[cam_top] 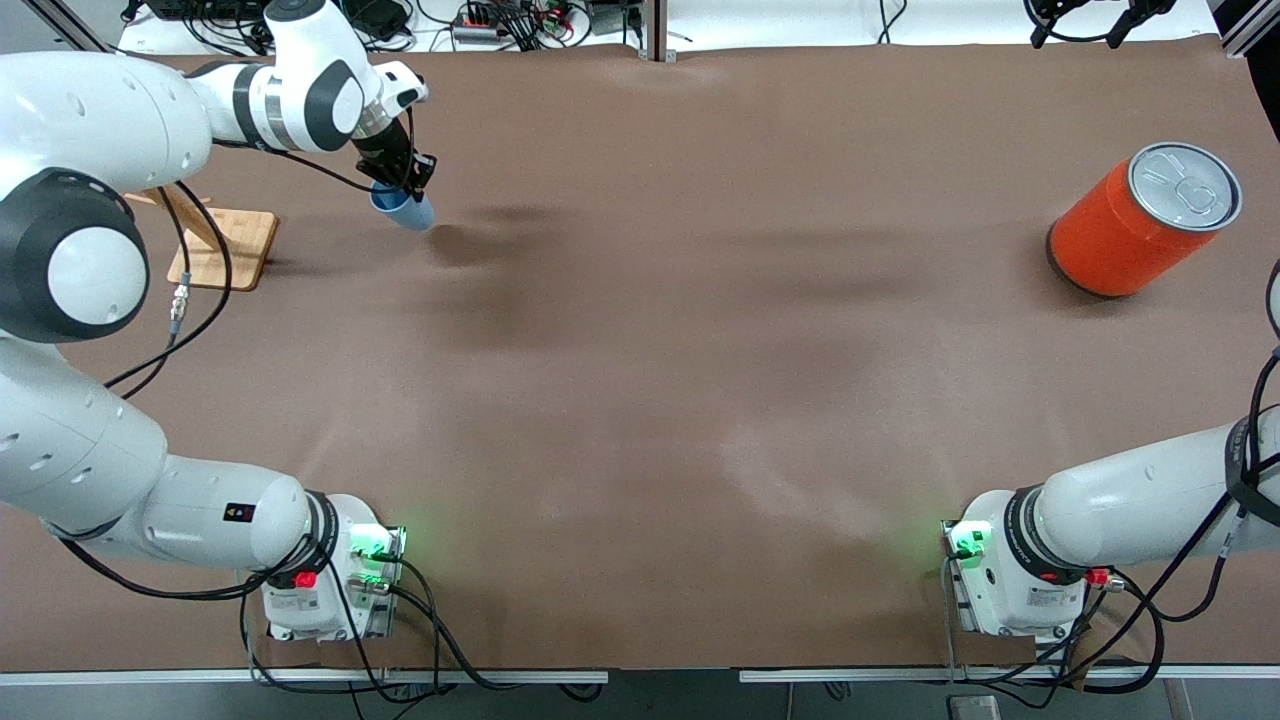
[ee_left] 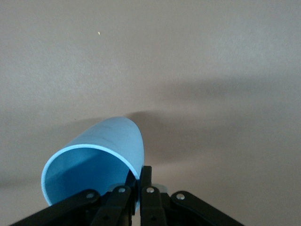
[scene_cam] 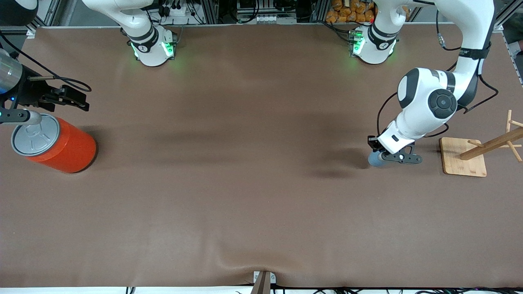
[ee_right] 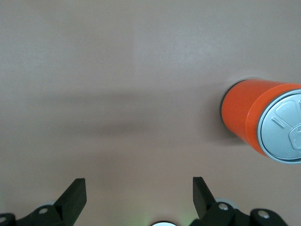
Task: Flip cup
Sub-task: 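Lift the blue cup with the left gripper toward the wooden stand, then rotate the blue cup upright and lower it onto the table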
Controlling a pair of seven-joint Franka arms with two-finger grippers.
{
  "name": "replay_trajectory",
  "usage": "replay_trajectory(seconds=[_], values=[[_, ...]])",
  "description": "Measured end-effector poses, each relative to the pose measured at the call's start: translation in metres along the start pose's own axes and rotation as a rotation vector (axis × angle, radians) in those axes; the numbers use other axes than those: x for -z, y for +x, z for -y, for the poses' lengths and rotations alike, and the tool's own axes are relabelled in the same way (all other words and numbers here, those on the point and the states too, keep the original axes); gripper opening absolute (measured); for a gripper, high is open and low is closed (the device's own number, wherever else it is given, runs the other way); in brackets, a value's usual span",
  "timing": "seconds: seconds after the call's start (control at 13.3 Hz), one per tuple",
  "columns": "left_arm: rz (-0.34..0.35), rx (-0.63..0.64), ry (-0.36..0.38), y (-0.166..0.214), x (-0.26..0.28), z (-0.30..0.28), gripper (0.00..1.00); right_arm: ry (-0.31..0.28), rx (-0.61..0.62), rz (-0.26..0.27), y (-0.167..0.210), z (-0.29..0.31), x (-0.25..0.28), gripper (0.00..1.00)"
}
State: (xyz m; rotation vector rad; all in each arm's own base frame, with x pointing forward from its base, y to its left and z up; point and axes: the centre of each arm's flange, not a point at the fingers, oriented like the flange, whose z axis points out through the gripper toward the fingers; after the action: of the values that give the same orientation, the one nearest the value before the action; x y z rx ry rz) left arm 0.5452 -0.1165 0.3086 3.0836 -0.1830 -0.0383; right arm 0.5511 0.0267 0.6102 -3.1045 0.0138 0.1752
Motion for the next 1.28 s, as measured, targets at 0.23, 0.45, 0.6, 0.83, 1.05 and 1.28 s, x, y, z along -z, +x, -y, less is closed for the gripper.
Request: replay_trajectory(seconds=[0.23, 0.45, 0.6, 0.83, 1.05, 1.28], values=[[0.024, 0.000, 0.006, -0.004, -0.012, 0.003, 0.05, 0.000, 0.005, -0.002, 0.000, 0.003, 0.000, 1.00], [0.055, 0.006, 0.036, -0.005, -0.028, 0.024, 0.05, -0.003, 0.023, 0.000, -0.001, 0.015, -0.001, 1.00], [0.077, -0.011, 0.059, -0.006, -0.034, 0.029, 0.05, -0.003, 0.024, 0.001, -0.001, 0.016, -0.001, 1.00], [0.098, -0.010, 0.063, -0.008, -0.035, 0.028, 0.09, -0.004, 0.031, 0.000, -0.001, 0.020, -0.001, 1.00], [0.102, -0.006, 0.064, -0.007, -0.034, 0.030, 0.29, -0.006, 0.044, 0.000, -0.002, 0.028, -0.001, 1.00], [0.097, -0.003, 0.063, -0.004, -0.030, 0.031, 0.61, -0.006, 0.044, -0.003, -0.002, 0.028, -0.001, 1.00]])
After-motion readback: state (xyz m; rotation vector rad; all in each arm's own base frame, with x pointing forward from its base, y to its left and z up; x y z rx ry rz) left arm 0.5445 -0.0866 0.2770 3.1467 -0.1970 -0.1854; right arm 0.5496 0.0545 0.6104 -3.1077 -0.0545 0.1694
